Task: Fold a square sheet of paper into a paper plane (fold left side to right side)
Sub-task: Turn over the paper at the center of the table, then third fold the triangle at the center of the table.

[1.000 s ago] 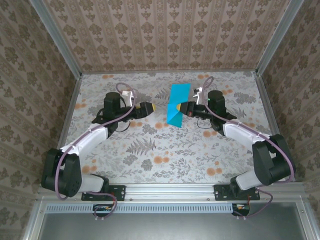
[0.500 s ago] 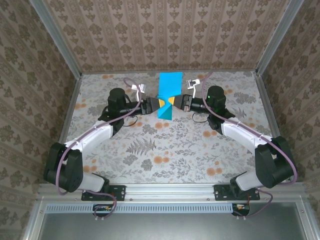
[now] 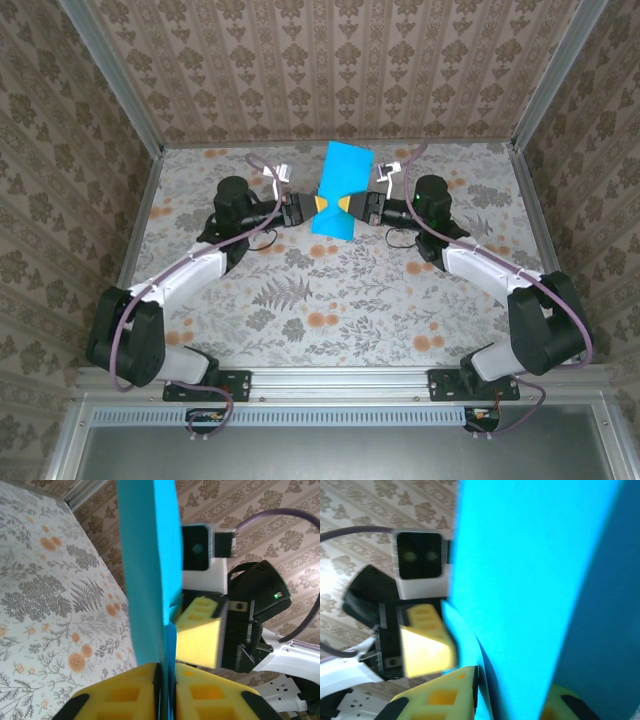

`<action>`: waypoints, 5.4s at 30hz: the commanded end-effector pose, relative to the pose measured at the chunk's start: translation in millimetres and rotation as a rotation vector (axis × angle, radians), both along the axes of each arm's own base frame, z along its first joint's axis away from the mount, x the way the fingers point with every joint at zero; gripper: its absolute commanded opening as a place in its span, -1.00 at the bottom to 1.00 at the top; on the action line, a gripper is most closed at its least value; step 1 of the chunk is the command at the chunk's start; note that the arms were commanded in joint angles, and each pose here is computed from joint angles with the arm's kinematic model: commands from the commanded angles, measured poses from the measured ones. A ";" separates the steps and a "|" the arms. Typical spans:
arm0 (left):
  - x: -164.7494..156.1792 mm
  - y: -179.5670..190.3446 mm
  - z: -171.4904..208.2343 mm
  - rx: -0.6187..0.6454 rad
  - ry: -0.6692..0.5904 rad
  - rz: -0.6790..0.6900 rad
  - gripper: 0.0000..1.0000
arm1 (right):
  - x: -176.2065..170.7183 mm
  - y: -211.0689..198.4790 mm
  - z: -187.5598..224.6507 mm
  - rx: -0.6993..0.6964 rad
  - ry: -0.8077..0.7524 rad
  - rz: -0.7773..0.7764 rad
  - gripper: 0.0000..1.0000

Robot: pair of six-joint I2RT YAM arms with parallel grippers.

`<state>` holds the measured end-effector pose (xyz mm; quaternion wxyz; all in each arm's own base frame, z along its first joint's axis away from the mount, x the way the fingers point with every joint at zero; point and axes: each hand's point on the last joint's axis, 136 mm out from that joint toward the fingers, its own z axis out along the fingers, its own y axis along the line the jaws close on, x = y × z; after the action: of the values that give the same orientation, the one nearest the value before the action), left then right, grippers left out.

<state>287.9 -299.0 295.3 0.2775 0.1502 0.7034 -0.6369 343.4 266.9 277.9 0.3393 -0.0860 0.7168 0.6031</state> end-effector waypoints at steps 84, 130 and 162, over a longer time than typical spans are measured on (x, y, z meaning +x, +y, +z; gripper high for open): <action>7.1 28.6 -209.1 0.720 0.445 0.128 -0.03 | 47.6 -9.1 -187.0 -0.688 0.364 -0.230 -0.04; -12.8 14.8 -263.6 0.743 0.615 0.047 -0.19 | 54.1 -9.2 -270.8 -0.867 0.475 -0.152 -0.25; -22.4 9.0 -243.5 0.590 0.776 0.110 -1.00 | -36.6 -18.6 -191.5 -0.954 -0.082 -0.166 0.46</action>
<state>270.8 -283.6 41.6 -0.0122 -0.0549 0.9242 -0.3776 325.9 243.5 86.5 0.3050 -0.1504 0.9182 0.2033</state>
